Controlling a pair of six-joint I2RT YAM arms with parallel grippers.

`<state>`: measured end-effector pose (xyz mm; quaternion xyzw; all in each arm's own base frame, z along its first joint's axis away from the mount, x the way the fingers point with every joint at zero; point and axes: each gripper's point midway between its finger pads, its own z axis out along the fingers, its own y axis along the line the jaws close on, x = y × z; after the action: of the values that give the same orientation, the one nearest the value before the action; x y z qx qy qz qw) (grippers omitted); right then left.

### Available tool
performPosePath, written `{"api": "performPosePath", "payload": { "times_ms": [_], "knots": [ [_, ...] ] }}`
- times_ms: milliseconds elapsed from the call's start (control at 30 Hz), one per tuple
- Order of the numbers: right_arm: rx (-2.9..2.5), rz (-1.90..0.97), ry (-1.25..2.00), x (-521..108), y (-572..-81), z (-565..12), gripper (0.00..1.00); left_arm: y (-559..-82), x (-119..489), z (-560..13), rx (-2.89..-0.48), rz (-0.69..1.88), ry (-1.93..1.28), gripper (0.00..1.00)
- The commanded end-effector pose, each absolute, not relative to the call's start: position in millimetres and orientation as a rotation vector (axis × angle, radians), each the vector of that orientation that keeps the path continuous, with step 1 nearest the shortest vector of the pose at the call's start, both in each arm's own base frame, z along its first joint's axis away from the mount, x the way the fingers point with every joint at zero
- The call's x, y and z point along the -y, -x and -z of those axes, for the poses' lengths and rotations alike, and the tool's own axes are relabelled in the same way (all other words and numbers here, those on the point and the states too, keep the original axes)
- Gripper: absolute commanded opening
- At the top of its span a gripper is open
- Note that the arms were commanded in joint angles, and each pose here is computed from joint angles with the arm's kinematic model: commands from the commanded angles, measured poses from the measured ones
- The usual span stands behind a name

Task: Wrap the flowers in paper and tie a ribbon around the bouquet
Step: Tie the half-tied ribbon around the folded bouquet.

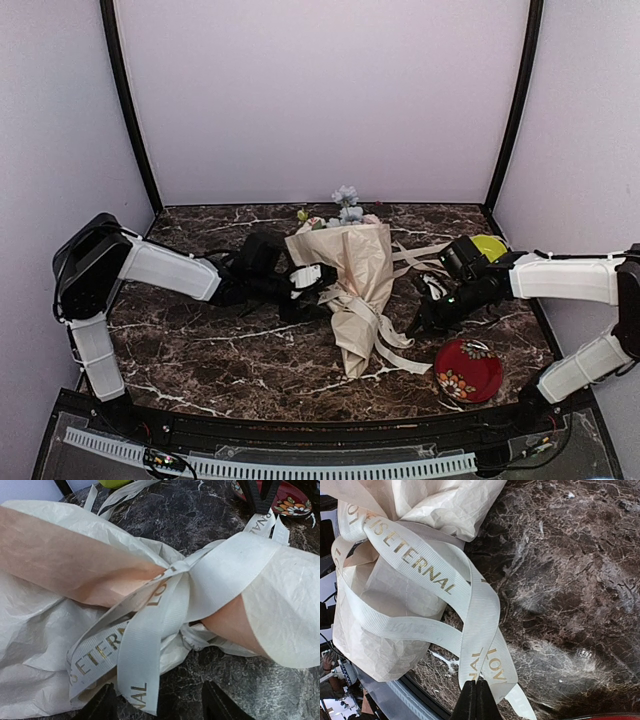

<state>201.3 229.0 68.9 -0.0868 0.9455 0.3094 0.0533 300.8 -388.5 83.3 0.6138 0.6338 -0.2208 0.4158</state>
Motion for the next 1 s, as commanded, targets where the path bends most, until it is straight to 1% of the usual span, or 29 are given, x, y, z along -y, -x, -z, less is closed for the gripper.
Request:
{"api": "performPosePath", "payload": {
  "times_ms": [0,100,200,267,300,333,500,633,800,967],
  "knots": [
    [-2.83,-0.961,0.276,-234.8,-209.2,-77.4,0.0,-324.9,393.8,-88.6,-1.611,0.48,-1.494,0.56],
    [-2.828,-0.958,0.276,-234.3,-208.9,-78.1,0.0,-321.8,398.4,-87.2,-1.603,0.501,-1.506,0.39],
    [-2.822,-0.962,0.276,-234.9,-209.8,-79.4,0.0,-321.0,397.3,-84.2,-1.613,0.496,-1.506,0.27],
    [-2.82,-0.962,0.281,-235.6,-211.0,-80.5,0.0,-321.2,396.0,-83.1,-1.624,0.485,-1.506,0.14],
    [-2.816,-0.958,0.287,-236.0,-212.4,-81.8,0.0,-321.3,395.0,-83.3,-1.628,0.479,-1.508,0.05],
    [-2.814,-0.948,0.293,-235.5,-214.3,-82.7,0.0,-321.1,393.3,-83.2,-1.634,0.472,-1.509,0.0],
    [-2.767,-0.915,0.291,-231.9,-230.3,-97.0,0.0,-305.6,381.6,-97.7,-1.662,0.503,-1.505,0.0],
    [-2.706,-0.938,0.318,-236.7,-243.1,-111.9,0.0,-271.5,368.1,-102.0,-1.701,0.592,-1.513,0.0],
    [-2.652,-0.992,0.373,-251.7,-257.5,-125.1,0.0,-219.8,363.0,-75.3,-1.817,0.728,-1.583,0.0],
    [-2.633,-0.998,0.387,-254.9,-261.3,-130.4,0.0,-185.4,352.6,-44.3,-1.929,0.765,-1.68,0.0]
  ]
}}
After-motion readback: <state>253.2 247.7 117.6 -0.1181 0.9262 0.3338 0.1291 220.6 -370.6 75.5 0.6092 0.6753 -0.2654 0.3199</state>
